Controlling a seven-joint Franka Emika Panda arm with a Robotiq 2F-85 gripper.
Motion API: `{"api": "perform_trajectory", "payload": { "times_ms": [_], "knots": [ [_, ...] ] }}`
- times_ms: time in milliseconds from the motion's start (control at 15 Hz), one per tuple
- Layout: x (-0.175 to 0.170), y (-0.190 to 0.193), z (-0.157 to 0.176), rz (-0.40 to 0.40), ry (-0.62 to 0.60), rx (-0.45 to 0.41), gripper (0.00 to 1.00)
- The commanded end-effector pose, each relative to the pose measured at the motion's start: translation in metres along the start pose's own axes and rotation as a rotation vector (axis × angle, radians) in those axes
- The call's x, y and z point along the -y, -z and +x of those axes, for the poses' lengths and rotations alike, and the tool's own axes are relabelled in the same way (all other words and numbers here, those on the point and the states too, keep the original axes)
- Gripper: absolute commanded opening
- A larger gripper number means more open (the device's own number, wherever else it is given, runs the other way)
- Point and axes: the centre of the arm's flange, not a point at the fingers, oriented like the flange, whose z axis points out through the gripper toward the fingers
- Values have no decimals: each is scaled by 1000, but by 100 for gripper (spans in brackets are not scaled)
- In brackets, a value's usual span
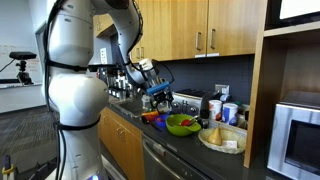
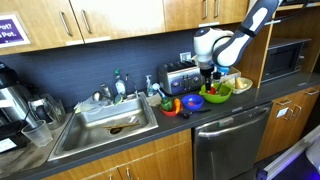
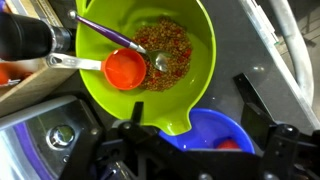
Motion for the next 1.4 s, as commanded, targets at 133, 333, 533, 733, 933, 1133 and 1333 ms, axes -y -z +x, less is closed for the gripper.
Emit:
{"api": "perform_trajectory", "payload": {
  "times_ms": [133,333,533,733,933,1133,1333],
  "knots": [
    [16,-2,18,13,112,-30,100],
    [18,-3,22,24,154,-54,100],
    [19,-4,25,43,199,-77,100],
    [21,-6,21,48,206,-77,100],
    [20,-7,22,59,232,-90,100],
    [15,-17,19,81,223,-95,100],
    [20,-22,38,85,254,-138,100]
  ]
}}
